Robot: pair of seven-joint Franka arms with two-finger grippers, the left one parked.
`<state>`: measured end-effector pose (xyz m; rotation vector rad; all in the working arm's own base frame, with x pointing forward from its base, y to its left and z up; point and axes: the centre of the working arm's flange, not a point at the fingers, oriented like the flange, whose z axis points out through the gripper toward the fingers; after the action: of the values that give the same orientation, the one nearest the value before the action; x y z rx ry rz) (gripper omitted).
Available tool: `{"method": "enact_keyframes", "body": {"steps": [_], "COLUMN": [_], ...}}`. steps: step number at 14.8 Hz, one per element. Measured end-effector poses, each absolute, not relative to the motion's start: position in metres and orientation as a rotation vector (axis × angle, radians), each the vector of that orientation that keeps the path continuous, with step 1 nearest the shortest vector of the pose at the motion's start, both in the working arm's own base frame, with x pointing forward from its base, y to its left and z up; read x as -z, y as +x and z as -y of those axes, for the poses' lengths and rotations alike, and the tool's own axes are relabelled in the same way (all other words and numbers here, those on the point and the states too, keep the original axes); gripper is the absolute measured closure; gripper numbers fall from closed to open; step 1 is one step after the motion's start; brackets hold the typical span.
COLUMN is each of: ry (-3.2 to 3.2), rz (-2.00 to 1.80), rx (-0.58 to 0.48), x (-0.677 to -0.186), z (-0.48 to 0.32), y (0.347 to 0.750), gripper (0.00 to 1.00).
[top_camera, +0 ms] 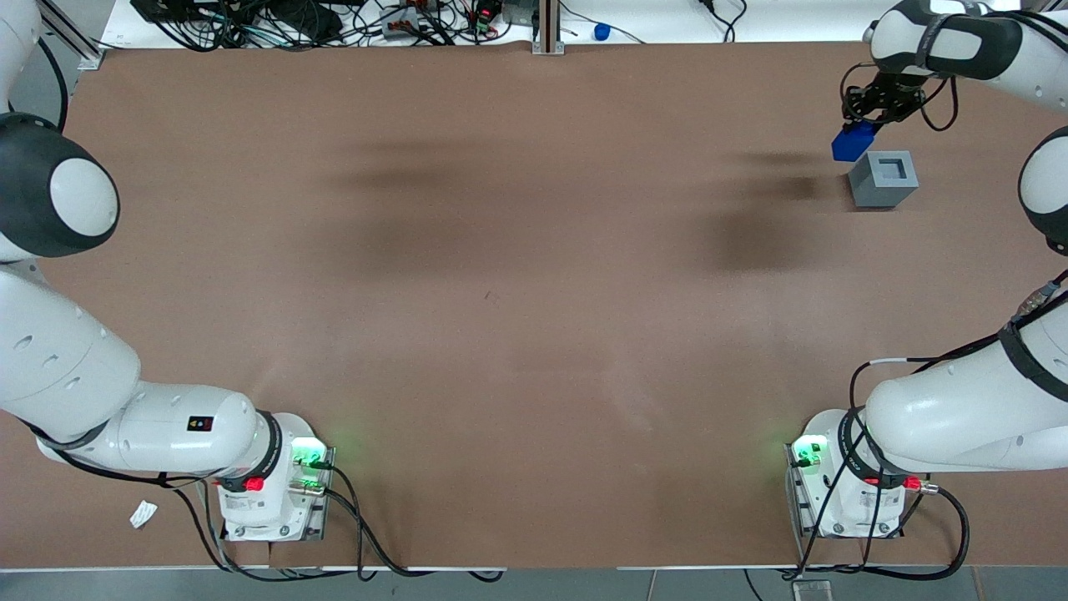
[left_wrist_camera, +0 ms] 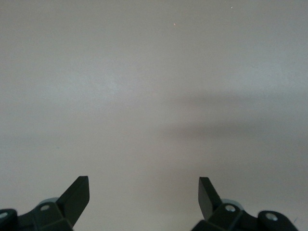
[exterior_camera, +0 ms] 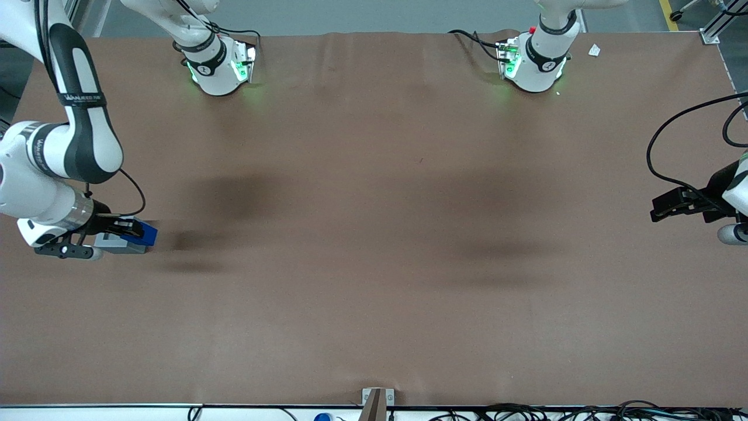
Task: Insert blue part into gray base with right arm
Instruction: 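Lift the blue block and carry it over the gray base, then lower the blue block into the gray base's opening and press down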
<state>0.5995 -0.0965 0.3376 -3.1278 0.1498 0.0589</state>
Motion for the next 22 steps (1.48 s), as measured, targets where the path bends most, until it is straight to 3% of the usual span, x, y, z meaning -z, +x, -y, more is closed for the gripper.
{"method": "enact_keyframes", "body": {"steps": [15,22], "ry": [-3.125,-3.133], "rz": [-0.148,-0.105], "rx": [-0.045,-0.017], "x": [-0.341,-0.332], "z": [0.194,0.199], "y": [0.576,0.579], "gripper": [0.49,0.49]}}
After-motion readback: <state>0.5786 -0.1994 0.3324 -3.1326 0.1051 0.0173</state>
